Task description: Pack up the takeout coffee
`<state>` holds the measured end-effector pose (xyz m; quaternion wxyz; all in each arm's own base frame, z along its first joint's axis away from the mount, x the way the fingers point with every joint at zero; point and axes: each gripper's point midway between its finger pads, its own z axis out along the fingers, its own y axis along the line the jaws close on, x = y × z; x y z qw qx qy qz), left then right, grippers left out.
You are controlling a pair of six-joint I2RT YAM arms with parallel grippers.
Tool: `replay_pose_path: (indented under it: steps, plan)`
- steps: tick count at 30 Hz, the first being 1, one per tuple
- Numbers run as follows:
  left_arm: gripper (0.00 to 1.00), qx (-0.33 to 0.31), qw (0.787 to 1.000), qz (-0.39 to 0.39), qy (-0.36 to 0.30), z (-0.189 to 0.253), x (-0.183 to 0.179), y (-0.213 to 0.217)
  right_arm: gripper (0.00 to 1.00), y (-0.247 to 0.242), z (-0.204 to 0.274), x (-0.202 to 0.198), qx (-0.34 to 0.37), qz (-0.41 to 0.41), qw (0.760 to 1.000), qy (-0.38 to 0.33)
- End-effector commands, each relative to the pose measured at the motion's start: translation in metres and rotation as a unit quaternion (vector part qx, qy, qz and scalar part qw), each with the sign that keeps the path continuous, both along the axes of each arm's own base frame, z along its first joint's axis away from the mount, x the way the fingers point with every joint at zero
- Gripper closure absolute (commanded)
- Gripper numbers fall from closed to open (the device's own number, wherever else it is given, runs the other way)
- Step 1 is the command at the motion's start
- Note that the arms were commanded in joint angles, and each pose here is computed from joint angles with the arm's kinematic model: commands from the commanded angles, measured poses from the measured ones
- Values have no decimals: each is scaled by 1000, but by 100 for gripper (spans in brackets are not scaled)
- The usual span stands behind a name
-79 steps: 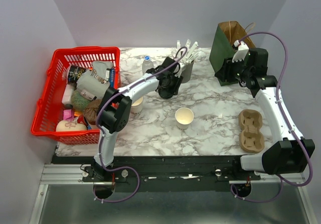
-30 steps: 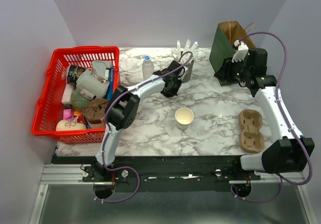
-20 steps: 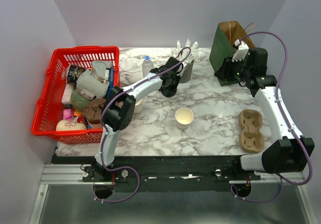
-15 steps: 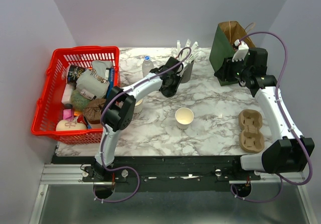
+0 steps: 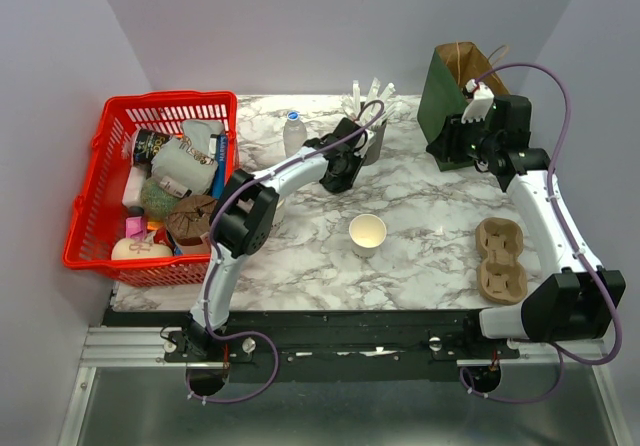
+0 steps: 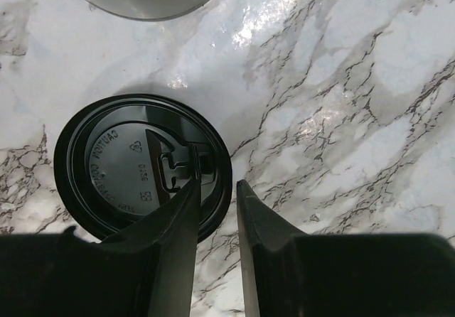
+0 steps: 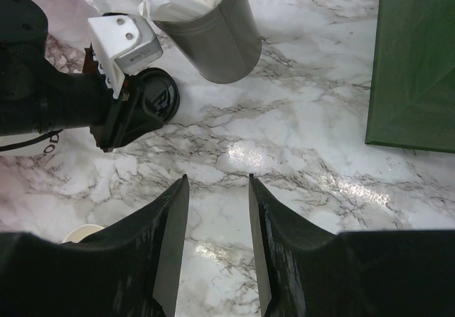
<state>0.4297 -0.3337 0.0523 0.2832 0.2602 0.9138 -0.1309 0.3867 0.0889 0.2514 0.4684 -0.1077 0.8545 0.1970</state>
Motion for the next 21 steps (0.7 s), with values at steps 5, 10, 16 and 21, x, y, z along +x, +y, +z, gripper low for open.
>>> replay_pose_path:
  steps: [5,10,16,21]
  plan:
    - [77,-6,1000,-2,6,-1,6,3,52,-2,4,5,4,-2,1000,-6]
    - [88,-9,1000,-1,4,3,6,3,52,-3,3,4,4,-4,1000,-6]
    - [100,-16,1000,1,0,16,4,6,52,-3,3,2,4,-4,1000,-7]
    - [100,-16,1000,6,-16,36,1,18,52,-2,5,1,4,-4,1000,-10]
